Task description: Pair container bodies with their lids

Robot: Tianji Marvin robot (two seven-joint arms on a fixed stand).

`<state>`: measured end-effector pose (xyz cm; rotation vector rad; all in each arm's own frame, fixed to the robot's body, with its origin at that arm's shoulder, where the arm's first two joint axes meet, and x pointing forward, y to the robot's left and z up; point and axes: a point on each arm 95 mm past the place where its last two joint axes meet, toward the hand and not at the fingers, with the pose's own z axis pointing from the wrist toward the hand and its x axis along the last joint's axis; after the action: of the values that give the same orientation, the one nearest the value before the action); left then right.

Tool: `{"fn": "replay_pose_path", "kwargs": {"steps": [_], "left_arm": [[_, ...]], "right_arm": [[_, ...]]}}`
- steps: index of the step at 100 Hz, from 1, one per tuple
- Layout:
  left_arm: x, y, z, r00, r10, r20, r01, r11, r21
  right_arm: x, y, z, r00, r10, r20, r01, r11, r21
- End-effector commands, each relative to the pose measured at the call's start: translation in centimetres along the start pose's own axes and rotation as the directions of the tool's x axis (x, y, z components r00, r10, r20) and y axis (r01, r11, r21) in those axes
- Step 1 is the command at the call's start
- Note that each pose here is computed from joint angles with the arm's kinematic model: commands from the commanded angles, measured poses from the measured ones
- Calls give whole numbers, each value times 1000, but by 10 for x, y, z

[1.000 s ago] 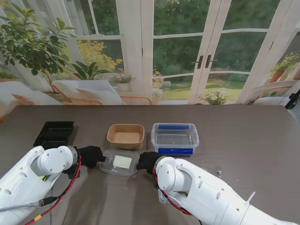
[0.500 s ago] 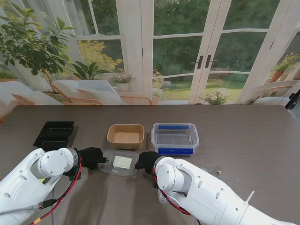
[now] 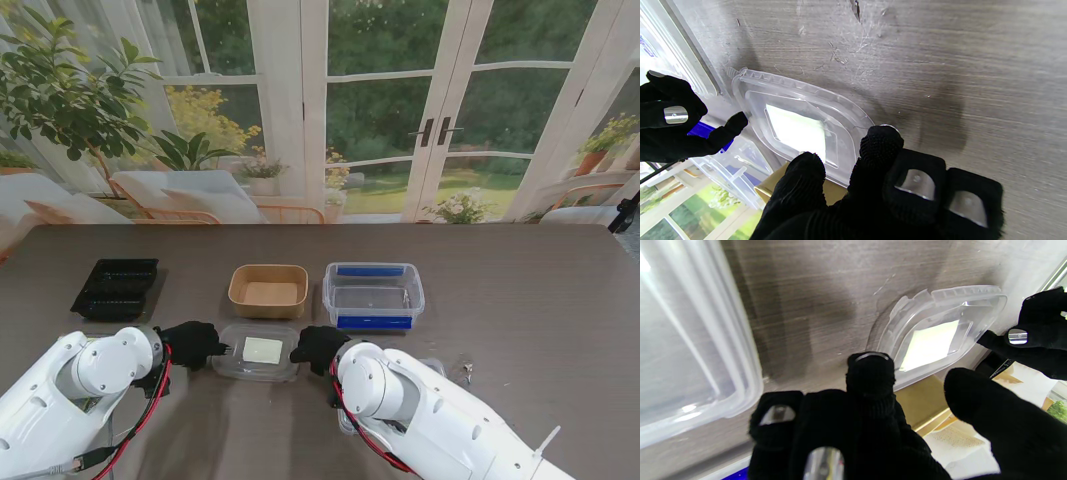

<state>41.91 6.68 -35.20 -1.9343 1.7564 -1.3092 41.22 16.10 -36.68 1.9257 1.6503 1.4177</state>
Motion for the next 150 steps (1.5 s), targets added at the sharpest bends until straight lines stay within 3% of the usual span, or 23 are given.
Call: {"fn": "replay_pose_path", "kwargs": {"steps": [1,150], "left_arm": [[10,4,0,1000,3,-29,-3,1000,-9],[25,-15,-29,996,59,-63,-55,996,66]], "right_arm": [[12,-5,-4,999,6,-41,-5,1000,17],[25,16,-14,996,44,-83,-50,996,-70]]}}
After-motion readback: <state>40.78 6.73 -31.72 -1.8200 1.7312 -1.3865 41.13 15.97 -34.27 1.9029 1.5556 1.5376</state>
